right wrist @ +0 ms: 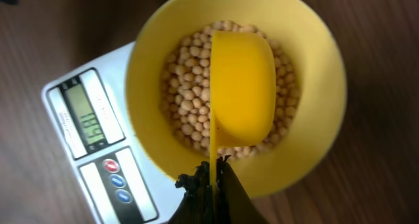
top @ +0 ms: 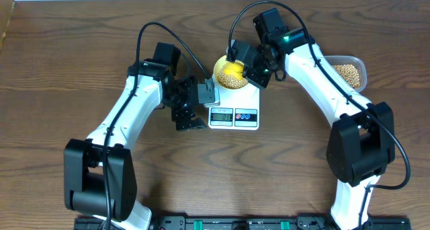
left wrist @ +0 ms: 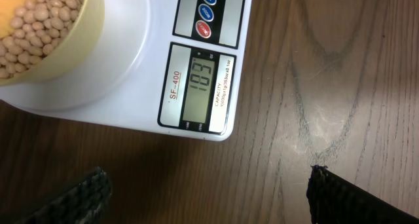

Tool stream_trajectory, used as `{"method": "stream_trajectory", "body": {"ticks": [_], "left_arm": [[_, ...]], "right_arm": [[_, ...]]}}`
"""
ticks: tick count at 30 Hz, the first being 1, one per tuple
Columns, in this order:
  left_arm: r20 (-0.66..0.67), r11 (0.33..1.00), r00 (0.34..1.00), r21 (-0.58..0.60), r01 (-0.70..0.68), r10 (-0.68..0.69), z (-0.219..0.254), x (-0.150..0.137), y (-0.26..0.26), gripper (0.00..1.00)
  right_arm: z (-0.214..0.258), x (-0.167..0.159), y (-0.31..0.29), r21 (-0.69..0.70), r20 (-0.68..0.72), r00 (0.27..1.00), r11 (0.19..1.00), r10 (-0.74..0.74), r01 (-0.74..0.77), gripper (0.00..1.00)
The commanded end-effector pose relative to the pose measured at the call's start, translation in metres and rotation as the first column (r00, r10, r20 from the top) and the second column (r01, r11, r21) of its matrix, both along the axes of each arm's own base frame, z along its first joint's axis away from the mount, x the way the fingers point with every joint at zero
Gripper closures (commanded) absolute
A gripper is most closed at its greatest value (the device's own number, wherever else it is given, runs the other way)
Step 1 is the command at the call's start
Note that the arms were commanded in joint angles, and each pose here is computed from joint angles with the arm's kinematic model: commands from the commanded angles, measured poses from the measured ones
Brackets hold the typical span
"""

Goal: Scoop item into bowl and weigh 50g on scale

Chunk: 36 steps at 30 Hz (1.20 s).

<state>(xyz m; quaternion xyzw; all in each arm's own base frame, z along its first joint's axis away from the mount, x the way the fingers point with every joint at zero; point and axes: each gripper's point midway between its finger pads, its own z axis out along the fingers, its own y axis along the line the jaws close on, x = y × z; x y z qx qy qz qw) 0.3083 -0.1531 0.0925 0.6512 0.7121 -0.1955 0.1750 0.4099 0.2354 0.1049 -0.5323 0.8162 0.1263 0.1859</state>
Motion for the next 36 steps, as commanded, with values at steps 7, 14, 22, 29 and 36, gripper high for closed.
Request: {"method": "stream_trajectory", "body": {"ticks": [7, 14, 22, 29, 36], "left_arm": [[-0.012, 1.0, 1.0, -0.013, 0.005, -0.006, -0.001, -0.002, -0.001, 0.02], [-0.012, 1.0, 1.0, -0.013, 0.005, -0.006, -0.001, -0.002, -0.001, 0.03], [-0.012, 1.0, 1.0, -0.013, 0.005, -0.006, -0.001, -0.002, -0.001, 0.02], [-0.012, 1.0, 1.0, -0.013, 0.005, -0.006, -0.001, -0.002, -0.001, 0.03], [-0.012, 1.0, 1.0, -0.013, 0.005, -0.006, -0.001, -0.002, -0.001, 0.02]], "right_arm": [[0.001, -0.014, 0.013, 0.11, -0.12, 0.992, 0.993, -0.036, 0.049, 0.99], [0.02, -0.021, 0.016, 0.297, -0.274, 0.961, 0.946, -0.049, 0.132, 0.99], [0.043, -0.013, -0.003, 0.429, -0.419, 0.903, 0.857, -0.092, 0.286, 0.99], [0.061, 0.001, -0.009, 0.502, -0.49, 0.864, 0.773, -0.116, 0.388, 0.99], [0.064, 0.004, -0.014, 0.525, -0.474, 0.875, 0.764, -0.104, 0.375, 0.99]]}}
